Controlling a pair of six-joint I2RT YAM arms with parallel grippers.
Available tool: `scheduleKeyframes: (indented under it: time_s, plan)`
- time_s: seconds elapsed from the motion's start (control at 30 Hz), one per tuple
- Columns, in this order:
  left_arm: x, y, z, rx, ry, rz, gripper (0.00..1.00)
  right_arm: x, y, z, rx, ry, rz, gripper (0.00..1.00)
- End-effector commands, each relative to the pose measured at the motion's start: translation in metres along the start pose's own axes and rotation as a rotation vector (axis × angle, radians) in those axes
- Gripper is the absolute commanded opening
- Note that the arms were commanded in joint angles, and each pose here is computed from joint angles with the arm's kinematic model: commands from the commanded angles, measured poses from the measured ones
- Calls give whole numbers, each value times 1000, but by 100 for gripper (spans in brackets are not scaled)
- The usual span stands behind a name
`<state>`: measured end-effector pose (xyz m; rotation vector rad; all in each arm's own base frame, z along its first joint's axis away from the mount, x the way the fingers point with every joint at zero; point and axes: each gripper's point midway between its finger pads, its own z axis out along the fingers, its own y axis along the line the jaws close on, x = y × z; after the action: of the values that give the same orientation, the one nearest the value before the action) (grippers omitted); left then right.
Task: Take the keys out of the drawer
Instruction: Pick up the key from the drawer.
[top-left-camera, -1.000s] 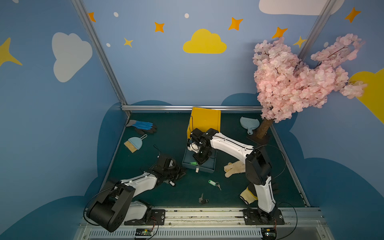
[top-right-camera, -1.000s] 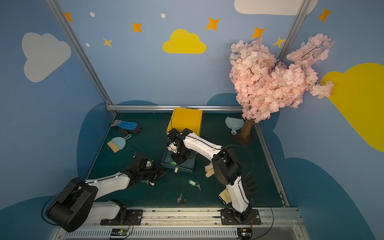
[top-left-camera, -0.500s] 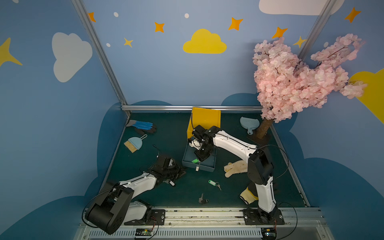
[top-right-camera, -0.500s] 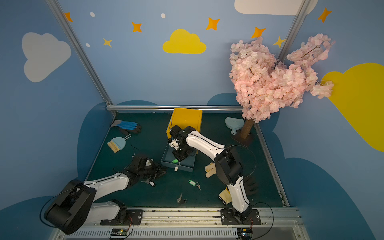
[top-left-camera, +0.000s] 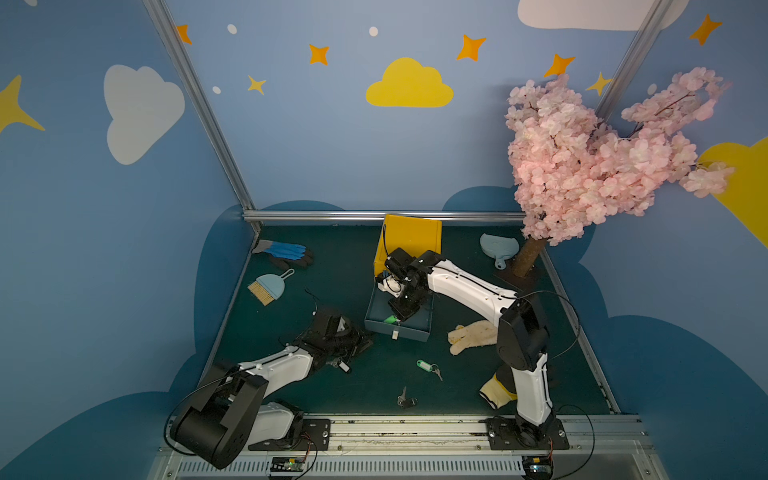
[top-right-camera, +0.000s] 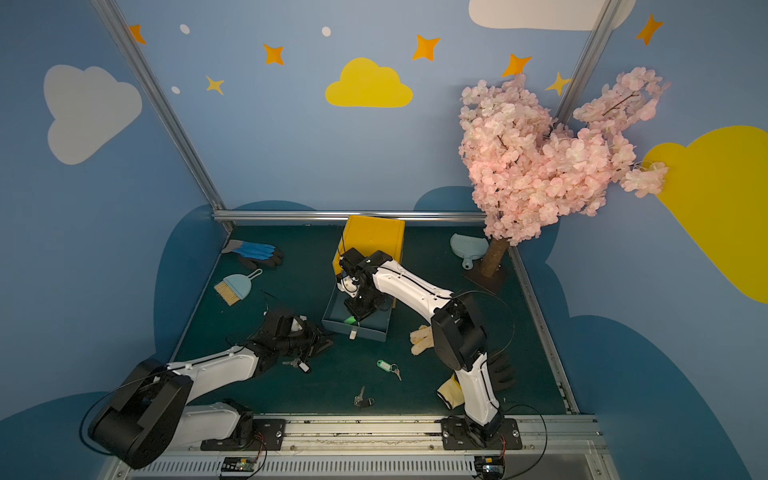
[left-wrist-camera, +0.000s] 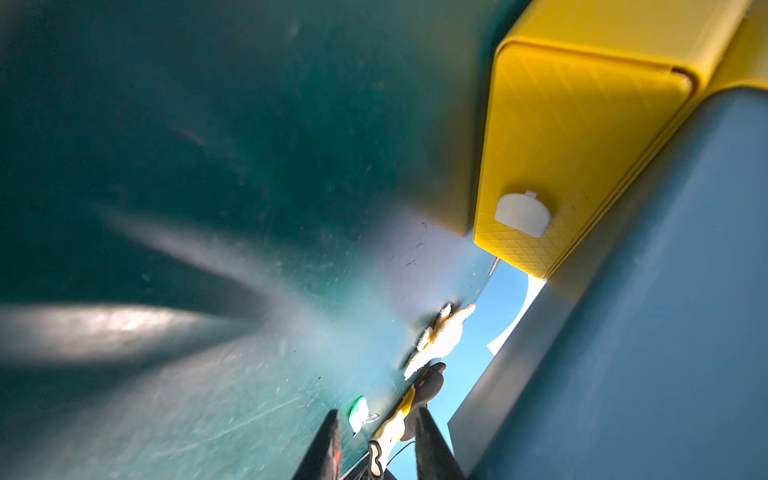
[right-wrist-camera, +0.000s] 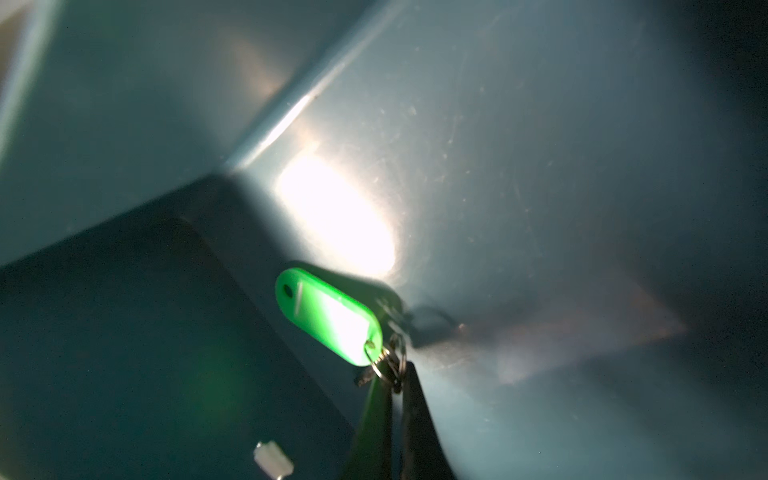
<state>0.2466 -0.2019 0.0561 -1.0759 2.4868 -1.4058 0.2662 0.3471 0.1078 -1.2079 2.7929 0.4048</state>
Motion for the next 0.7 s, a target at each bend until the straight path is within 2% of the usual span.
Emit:
scheduleKeyframes:
  time_s: [0.0,0.67]
  plan:
    - [-1,-1,-1,18,-4,0,32,-16,5,-35,23,-106,-23,0]
    - [-2,8,-1,-5,-14,-7,32,-17,10,-73,47,-184,-35,0]
